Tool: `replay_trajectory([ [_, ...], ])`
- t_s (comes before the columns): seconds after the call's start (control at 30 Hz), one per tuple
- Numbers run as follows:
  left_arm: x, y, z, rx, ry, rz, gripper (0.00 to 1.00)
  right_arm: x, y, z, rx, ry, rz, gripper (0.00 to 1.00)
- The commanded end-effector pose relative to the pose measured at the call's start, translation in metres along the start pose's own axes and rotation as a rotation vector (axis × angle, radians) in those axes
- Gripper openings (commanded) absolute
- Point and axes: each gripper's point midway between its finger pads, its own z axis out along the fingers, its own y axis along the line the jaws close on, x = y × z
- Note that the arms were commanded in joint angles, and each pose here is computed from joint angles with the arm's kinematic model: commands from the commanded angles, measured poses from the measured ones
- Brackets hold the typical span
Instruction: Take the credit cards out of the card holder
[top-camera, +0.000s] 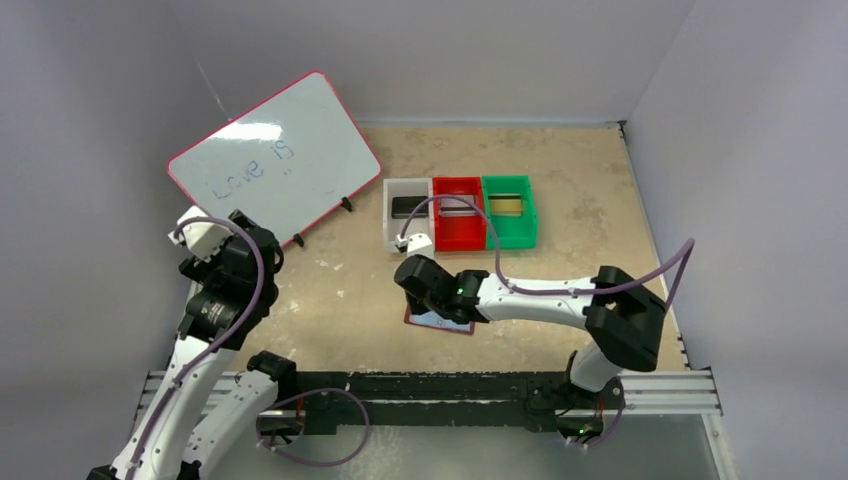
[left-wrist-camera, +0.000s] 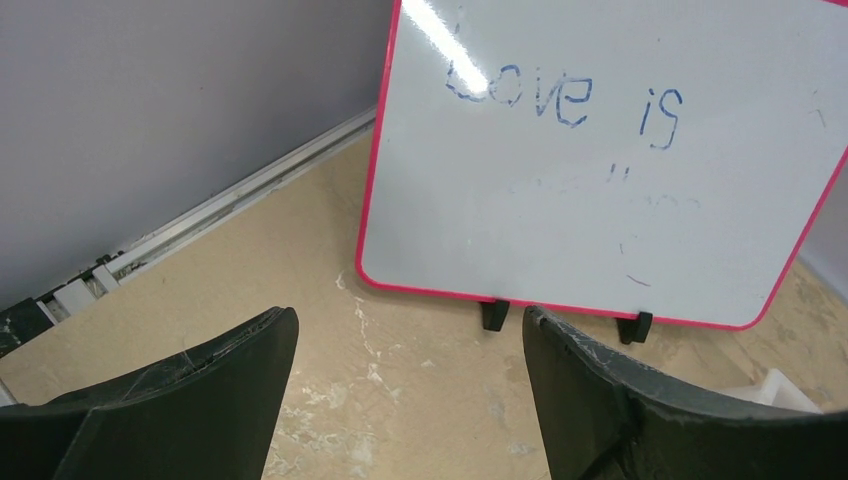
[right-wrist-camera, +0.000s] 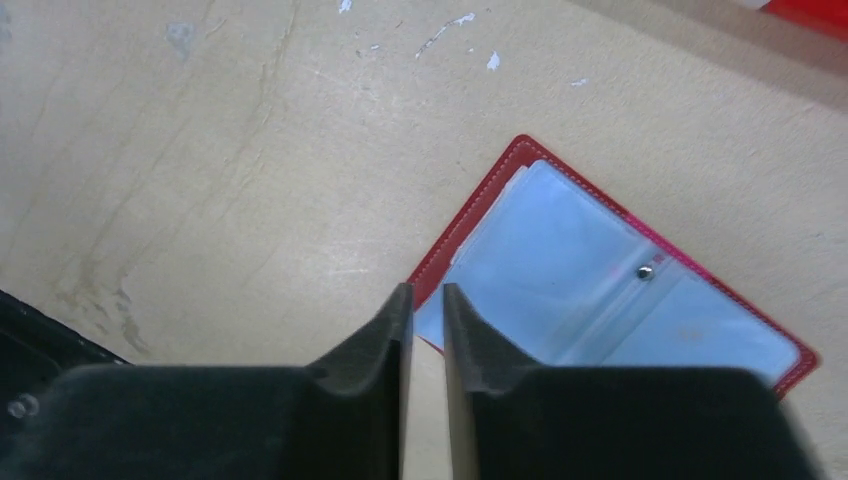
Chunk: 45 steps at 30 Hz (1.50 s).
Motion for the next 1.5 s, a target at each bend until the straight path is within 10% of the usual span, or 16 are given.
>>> replay_trajectory([
  [0.0,-0.004,0.001,0.004,-0.039,-0.02,0.003,0.82,-0.006,-0.013,-0.017,0.054,-0.008,0.044,0.41],
  [0.13,-0.003,-0.001,0.007,-0.05,-0.018,0.025,0.82,0.011,-0.032,-0.008,0.173,0.053,0.155,0.64],
  [0.3,0.001,-0.005,0.009,-0.05,-0.007,0.044,0.82,0.029,-0.034,0.011,0.227,0.107,0.2,0.69],
  [0.9,0.006,-0.007,0.012,-0.055,0.006,0.066,0.82,0.055,-0.056,0.033,0.297,0.188,0.016,0.43],
  [1.17,0.012,-0.02,0.012,-0.008,0.05,0.078,0.84,-0.054,-0.036,-0.029,0.196,-0.101,0.056,0.78],
  [1.47,-0.052,-0.057,0.004,0.022,-0.007,0.011,0.88,-0.21,-0.168,-0.138,0.346,-0.592,0.242,0.91],
])
